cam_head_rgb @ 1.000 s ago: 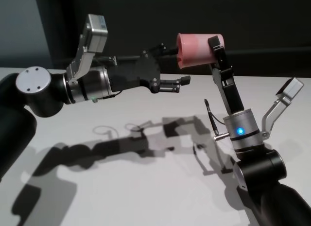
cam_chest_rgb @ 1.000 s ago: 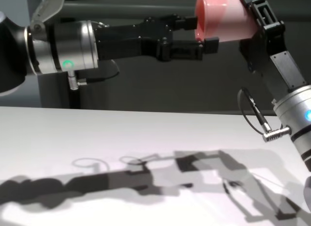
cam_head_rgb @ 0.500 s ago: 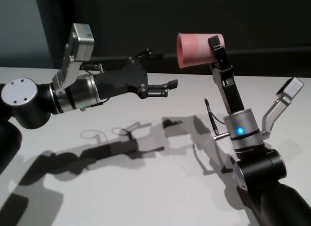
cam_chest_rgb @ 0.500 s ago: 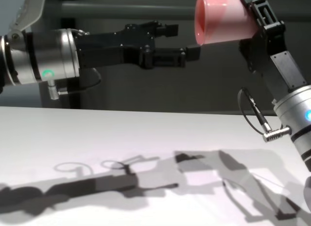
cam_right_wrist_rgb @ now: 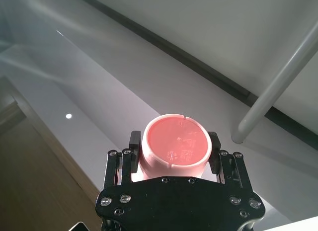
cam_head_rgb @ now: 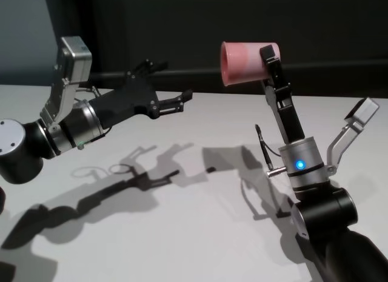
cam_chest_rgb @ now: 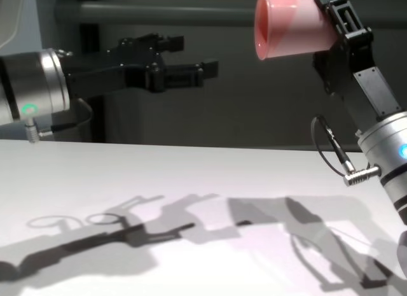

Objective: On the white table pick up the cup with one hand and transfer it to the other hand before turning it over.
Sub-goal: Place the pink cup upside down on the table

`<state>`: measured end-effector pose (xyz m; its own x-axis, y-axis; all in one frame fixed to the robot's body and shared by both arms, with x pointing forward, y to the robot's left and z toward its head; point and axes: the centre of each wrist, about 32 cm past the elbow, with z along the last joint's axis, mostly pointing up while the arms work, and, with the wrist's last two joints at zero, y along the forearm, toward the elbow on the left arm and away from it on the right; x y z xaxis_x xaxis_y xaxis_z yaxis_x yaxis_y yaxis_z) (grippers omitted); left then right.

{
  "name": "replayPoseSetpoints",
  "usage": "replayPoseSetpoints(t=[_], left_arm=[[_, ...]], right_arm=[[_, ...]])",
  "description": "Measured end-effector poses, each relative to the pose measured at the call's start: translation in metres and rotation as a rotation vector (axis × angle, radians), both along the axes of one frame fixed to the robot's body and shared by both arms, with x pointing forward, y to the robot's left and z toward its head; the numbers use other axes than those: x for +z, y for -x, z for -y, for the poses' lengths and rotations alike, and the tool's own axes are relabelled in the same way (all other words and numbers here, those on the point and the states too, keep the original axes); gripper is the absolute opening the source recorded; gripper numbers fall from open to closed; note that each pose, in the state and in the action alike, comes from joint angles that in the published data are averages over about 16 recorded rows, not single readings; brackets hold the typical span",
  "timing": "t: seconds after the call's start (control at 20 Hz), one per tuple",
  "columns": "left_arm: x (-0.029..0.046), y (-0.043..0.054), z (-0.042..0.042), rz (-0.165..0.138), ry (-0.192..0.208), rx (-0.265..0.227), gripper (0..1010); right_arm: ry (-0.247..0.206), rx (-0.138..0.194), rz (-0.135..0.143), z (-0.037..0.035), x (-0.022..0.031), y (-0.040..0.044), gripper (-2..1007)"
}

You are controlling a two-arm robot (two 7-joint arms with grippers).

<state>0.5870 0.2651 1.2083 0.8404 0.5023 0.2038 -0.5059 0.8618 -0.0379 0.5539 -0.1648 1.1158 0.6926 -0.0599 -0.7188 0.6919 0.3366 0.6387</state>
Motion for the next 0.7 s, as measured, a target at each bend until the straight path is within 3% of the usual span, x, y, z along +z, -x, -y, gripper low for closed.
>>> replayPoseSetpoints(t=[0.35,0.7], left_arm=[[-0.0097,0.0179,-0.0052,-0.035,0.033,0.221,1003],[-0.0169,0.0323,0.0014,-0.069,0.05,0.423,1003]], right_arm=[[0.0,0.0,0.0,0.0,0.0,0.0,769],[0.0,0.0,0.0,0.0,0.0,0.0,769]])
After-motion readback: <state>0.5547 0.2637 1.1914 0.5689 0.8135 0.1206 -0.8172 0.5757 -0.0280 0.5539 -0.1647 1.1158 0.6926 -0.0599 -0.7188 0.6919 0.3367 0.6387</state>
